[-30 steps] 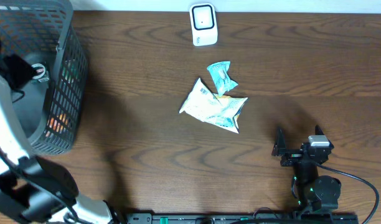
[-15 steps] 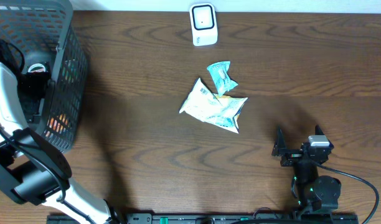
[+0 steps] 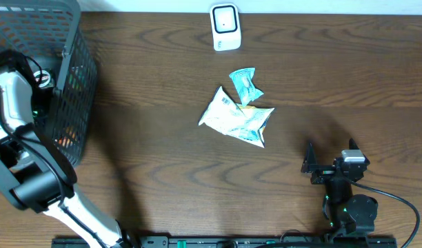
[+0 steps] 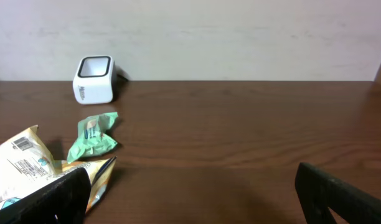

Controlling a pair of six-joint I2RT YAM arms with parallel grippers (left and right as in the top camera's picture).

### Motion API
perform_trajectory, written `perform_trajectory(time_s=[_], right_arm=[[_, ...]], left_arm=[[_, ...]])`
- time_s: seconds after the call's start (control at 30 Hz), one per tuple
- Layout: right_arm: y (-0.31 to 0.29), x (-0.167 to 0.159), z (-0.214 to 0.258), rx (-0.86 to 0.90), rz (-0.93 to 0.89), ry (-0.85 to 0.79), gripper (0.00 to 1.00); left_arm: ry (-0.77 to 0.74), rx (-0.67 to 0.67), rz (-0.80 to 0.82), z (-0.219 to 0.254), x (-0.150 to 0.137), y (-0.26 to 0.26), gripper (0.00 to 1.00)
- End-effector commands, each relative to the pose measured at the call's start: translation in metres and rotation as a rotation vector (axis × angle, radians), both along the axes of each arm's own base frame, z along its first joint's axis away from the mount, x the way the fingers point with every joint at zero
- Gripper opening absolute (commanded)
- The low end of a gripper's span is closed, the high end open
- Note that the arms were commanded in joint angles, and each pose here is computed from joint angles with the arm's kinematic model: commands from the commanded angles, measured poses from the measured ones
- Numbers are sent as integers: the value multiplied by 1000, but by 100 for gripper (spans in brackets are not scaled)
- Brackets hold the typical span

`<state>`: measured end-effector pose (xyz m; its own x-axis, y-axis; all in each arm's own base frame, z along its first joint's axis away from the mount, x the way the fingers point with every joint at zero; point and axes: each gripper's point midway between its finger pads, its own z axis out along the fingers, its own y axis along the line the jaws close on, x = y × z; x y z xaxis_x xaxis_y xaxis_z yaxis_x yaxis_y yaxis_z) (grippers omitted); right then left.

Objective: Scan the item barcode
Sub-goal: 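Reach the left gripper into the basket and grasp the orange Kleenex pack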

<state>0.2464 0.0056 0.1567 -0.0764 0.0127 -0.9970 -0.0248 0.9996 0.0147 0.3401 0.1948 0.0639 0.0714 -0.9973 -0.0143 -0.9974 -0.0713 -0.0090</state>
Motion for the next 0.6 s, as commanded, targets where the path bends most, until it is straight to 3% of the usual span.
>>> perform_trajectory(time_s=[0.0, 0.13, 0.3, 0.43, 0.53, 0.57], right_arm=[[1, 0, -1, -8, 5, 1, 99], [1, 0, -1, -8, 5, 0, 99], [1, 0, -1, -8, 5, 0, 99], [1, 0, -1, -8, 5, 0, 99], [1, 0, -1, -8, 5, 0, 99], [1, 0, -1, -8, 5, 1, 99]], left_arm=[[72, 29, 15, -19, -9, 7, 99], [109, 10, 14, -35, -11, 6, 83], [136, -1, 10, -47, -14, 5, 74], [138, -4, -21, -49, -13, 6, 35], [127, 0, -71, -48, -10, 7, 20], [124, 1, -86, -48, -10, 8, 10]])
